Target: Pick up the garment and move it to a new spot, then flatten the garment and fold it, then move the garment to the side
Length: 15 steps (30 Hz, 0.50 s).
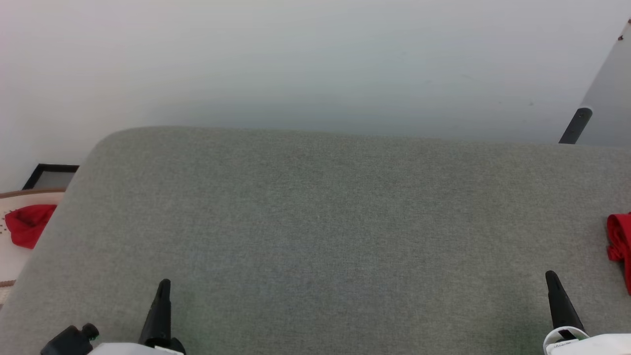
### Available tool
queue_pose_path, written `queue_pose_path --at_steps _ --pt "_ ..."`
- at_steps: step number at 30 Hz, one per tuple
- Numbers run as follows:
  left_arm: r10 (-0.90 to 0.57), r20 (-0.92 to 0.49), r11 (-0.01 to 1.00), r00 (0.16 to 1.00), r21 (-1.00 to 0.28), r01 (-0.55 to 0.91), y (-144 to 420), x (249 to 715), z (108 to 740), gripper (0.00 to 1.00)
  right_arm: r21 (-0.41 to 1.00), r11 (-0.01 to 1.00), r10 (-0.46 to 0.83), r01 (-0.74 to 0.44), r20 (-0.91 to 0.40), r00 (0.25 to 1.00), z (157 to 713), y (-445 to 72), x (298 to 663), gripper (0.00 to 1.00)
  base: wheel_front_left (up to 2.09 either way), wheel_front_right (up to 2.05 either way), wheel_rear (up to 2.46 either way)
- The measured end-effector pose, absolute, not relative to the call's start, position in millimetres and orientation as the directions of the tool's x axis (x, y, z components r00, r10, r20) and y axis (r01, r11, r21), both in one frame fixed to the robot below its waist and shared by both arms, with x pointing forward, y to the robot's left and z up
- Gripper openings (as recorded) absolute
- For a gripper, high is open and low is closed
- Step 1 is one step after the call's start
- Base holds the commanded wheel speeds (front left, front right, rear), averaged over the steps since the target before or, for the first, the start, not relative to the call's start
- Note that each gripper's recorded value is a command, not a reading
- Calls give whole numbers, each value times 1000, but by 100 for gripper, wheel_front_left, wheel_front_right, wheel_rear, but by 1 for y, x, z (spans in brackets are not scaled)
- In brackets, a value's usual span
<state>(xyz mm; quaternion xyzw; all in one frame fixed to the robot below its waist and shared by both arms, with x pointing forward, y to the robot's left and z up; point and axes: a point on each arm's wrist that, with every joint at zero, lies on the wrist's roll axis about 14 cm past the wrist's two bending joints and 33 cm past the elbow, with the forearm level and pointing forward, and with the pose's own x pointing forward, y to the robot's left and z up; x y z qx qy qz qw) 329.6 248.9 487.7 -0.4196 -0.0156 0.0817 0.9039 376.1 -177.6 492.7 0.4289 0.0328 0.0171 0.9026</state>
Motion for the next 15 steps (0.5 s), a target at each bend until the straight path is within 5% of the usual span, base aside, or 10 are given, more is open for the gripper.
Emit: queue_pose_path --at_steps 15 --pt "137 -49 500 989 -859 -112 241 342 489 0 868 497 46 17 -46 998 494 -182 380 0 0 0 0"
